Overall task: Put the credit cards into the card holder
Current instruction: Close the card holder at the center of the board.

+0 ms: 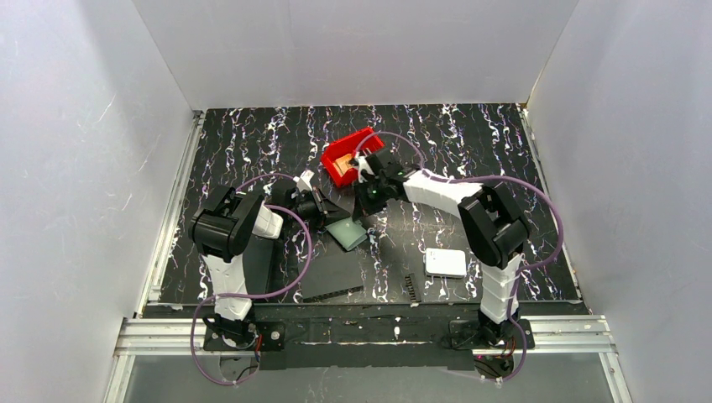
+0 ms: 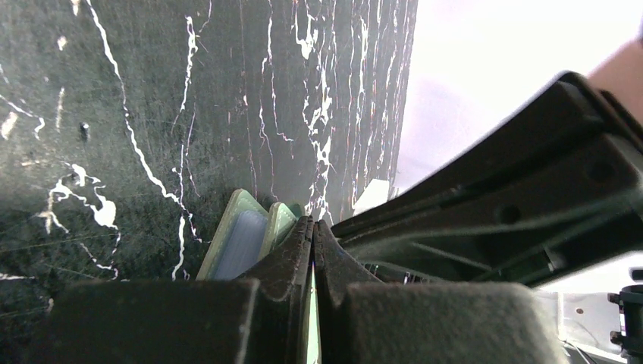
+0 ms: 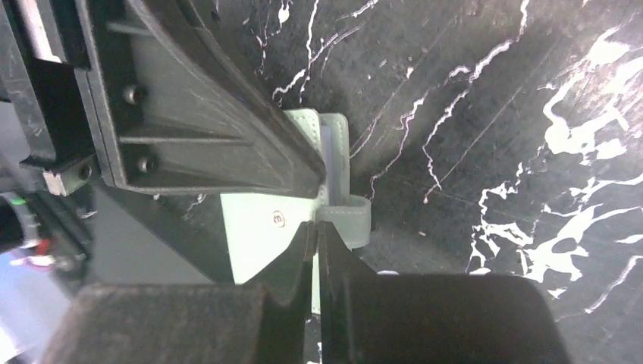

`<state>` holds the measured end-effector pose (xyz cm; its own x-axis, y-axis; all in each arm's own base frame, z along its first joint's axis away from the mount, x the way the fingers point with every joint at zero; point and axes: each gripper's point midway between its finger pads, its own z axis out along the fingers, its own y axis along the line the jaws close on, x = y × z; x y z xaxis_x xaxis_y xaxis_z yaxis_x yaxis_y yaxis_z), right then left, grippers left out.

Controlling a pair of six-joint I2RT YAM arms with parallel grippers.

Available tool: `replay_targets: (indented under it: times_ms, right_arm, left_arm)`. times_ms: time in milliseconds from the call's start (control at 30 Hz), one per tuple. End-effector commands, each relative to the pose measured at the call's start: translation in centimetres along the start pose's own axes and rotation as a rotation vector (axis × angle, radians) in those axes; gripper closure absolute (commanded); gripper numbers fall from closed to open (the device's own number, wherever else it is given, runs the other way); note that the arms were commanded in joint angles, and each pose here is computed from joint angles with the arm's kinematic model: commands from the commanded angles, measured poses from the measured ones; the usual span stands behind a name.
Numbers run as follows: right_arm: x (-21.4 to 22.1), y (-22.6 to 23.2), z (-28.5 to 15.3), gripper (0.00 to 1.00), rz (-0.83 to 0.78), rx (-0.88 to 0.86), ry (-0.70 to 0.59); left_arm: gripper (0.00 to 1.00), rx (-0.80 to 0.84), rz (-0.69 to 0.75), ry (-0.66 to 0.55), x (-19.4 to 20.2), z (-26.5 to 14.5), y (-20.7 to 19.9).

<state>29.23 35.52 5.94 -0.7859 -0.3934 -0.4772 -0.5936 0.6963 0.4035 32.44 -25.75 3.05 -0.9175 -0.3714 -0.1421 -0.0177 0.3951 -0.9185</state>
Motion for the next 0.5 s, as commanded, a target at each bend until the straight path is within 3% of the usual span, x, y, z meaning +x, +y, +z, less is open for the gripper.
replay_targets:
  times_ms: [0,467]
  right_arm:
    - [-1.8,3.1,-2.2,0.99,0.192,-0.367,-0.071]
    - [-1.6,2.7,-2.0,0.99,0.418,-0.634,-0.12]
  left_arm:
    - [1.0,-0.351,-0.133,0.059,4.5,-1.4,9.7]
    - [1.0,-0.366,-0.133,0.069,4.6,-1.3,9.9]
